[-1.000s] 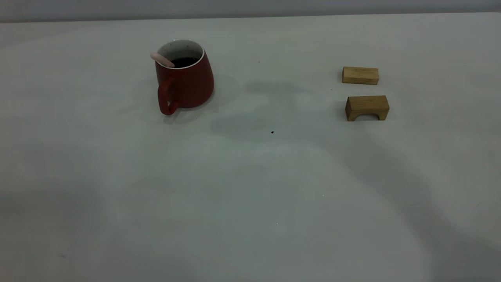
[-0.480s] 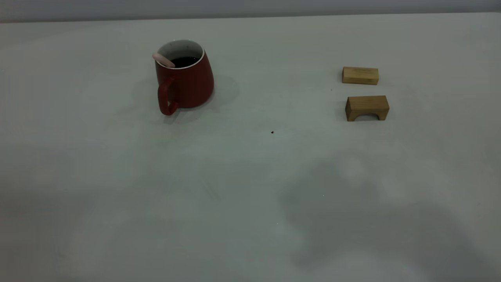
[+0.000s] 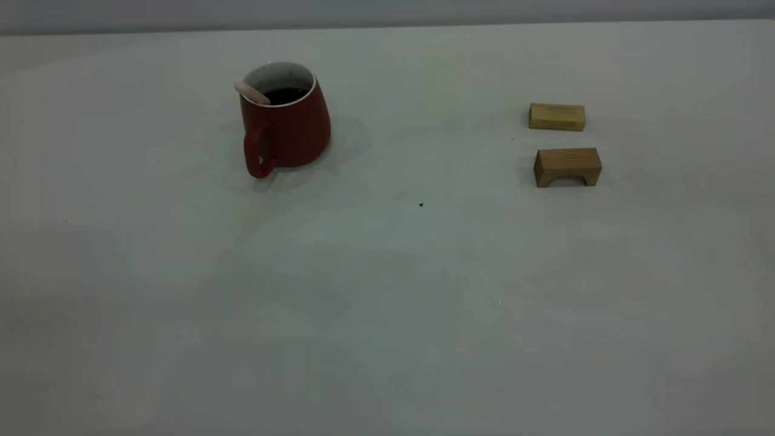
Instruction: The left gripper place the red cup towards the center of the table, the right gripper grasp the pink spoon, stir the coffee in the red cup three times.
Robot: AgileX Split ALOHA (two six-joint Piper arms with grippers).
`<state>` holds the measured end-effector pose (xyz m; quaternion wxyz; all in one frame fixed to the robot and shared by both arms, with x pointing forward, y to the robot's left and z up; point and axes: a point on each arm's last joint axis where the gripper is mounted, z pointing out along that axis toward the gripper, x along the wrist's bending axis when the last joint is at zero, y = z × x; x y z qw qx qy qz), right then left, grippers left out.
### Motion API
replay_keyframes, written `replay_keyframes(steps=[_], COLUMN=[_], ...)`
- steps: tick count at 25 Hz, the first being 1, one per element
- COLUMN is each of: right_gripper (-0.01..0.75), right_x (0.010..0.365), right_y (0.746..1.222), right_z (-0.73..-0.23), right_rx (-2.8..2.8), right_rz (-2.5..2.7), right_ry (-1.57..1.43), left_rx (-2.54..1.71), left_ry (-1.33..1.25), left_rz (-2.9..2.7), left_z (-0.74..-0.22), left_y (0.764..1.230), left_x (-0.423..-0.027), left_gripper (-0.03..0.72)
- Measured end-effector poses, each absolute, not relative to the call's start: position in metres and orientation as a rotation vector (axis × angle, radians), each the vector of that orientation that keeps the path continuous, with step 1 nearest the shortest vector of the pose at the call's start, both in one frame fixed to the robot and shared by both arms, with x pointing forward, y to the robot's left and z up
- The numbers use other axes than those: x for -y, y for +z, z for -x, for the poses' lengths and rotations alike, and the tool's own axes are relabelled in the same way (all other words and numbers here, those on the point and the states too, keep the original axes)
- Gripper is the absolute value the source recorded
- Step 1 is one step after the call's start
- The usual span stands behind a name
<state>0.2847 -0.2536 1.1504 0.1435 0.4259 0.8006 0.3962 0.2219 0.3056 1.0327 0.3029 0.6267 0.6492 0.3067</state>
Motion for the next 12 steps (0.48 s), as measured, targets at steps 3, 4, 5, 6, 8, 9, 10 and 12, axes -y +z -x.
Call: replay_keyframes(steps=[3,4,5,6,8,9,10,12], right_gripper=[0.228,0.229,0.23,0.231,0.233,0.234,0.235,0.236], right_x=[0.266,0.269,0.271,0.274,0.277,0.279,0.28,0.283], right_y=[1.116,1.104,1.092,1.084,1.068,1.063,1.06,1.053], right_z=[-0.26,-0.256,-0.252,-0.249,-0.247,-0.246,-0.245,-0.243], right_rx=[-2.193,-2.173,-2.143,-2.107,-2.053,-2.019,-1.98,-1.908], right_rz=[-1.29,-1.315,-1.338,-1.355,-1.394,-1.412,-1.427,-1.467], right_ry=[1.079,1.047,1.017,0.993,0.952,0.94,0.945,0.944], left_rx=[-1.721,-1.721,-1.721,-1.721,-1.721,-1.721,-1.721,-1.721], left_ry=[0.813,0.813,0.813,0.813,0.813,0.813,0.813,0.813], left_rz=[-1.661,-1.661,-1.661,-1.661,-1.661,-1.661,-1.661,-1.661], left_z=[-0.222,-0.222,-0.222,-0.222,-0.222,-0.222,-0.222,-0.222], left_y=[1.033,1.033,1.033,1.033,1.033,1.033,1.033,1.033], left_x=[-0.306,-0.306,-0.306,-0.306,-0.306,-0.306,-0.306,-0.306], left_gripper=[0.299,0.299,0.299,0.299,0.299,0.299,0.299,0.299])
